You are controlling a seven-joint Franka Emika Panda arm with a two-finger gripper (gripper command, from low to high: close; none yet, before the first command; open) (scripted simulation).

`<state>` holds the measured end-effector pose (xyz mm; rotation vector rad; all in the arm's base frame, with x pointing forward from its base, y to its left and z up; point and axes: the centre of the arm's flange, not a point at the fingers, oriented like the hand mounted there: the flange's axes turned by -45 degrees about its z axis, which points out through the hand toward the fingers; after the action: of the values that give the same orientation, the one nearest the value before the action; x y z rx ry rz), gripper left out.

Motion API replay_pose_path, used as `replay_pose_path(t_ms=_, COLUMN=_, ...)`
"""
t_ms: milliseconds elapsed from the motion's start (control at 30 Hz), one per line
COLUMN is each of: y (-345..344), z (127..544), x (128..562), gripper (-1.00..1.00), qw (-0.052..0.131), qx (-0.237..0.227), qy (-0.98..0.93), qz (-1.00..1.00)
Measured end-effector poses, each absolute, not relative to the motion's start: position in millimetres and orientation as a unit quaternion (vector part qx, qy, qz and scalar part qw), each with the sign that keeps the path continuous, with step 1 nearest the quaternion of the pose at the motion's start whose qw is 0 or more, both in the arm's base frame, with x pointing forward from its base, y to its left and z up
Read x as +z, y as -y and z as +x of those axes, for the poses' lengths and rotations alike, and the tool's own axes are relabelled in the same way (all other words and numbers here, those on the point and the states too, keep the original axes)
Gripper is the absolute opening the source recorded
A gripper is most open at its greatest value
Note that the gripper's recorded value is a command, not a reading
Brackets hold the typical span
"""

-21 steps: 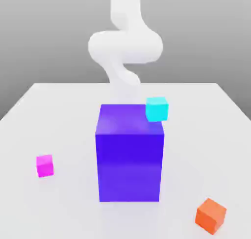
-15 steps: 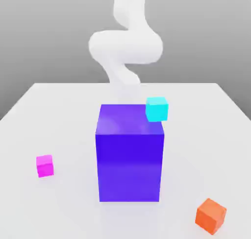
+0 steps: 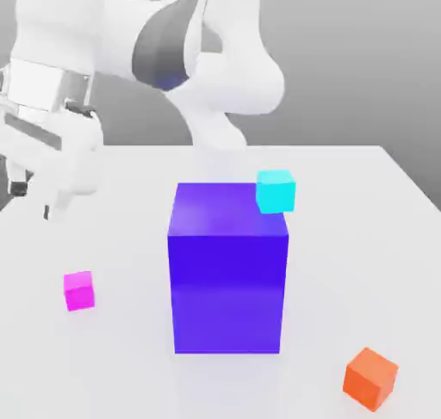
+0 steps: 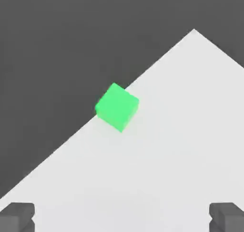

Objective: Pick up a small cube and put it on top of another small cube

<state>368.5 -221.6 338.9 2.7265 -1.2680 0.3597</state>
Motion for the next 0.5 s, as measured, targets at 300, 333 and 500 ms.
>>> replay_pose_path(t_ms=300, y=257.8, z=277.7, x=220.2, gripper=0.00, qw=0.016, qx=0.024, qy=0.566, qz=0.824)
replay_pose_path(t_ms=333, y=258.7, z=266.3, x=209.1, gripper=0.00, qw=0.010, qx=0.015, qy=0.582, qz=0.813)
replay_pose_path(t_ms=500, y=256.0, z=257.1, x=173.8, gripper=0.00, qw=-0.002, qx=0.004, qy=0.600, qz=0.800)
